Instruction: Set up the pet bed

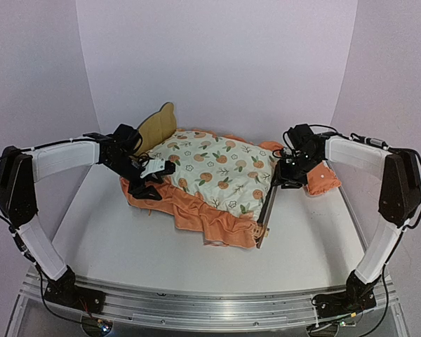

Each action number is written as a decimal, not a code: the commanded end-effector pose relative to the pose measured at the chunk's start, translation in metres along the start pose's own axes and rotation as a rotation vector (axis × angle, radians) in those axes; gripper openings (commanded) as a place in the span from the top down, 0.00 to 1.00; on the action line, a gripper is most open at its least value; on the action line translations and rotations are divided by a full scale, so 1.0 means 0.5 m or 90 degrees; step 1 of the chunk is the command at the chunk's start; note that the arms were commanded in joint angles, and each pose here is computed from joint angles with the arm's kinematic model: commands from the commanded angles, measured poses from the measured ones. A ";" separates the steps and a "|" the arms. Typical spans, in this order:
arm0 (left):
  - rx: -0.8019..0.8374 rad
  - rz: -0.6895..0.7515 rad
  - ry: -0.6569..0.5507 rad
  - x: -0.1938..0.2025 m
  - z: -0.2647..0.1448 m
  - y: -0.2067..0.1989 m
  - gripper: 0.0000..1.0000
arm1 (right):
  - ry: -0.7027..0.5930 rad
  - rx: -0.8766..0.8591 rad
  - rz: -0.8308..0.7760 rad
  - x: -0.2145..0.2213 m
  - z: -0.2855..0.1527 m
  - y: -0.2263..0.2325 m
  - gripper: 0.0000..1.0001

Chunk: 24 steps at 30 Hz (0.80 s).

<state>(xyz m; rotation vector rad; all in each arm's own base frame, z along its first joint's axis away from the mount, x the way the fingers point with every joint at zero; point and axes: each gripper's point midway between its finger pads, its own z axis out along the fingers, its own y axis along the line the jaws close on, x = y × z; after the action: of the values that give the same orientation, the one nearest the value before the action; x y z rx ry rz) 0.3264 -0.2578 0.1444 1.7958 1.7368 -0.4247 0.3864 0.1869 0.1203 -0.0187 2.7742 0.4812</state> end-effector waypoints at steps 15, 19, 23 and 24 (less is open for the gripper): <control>0.056 0.025 0.081 0.110 0.064 -0.062 0.48 | 0.096 -0.011 0.090 0.061 0.018 0.029 0.60; 0.102 -0.003 0.078 0.122 0.053 -0.125 0.53 | 0.105 -0.031 0.067 0.045 0.040 0.063 0.62; 0.136 -0.026 0.063 0.114 0.029 -0.182 0.54 | 0.100 -0.053 0.044 0.016 0.057 0.105 0.62; 0.144 -0.031 0.059 0.112 0.023 -0.194 0.54 | 0.096 -0.059 0.039 0.008 0.059 0.116 0.62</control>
<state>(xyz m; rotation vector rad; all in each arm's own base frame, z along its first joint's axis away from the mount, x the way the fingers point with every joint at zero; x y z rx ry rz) 0.3068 -0.2349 0.0894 1.9035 1.7339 -0.3390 0.3664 0.2147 0.0904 0.0994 2.9896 0.5207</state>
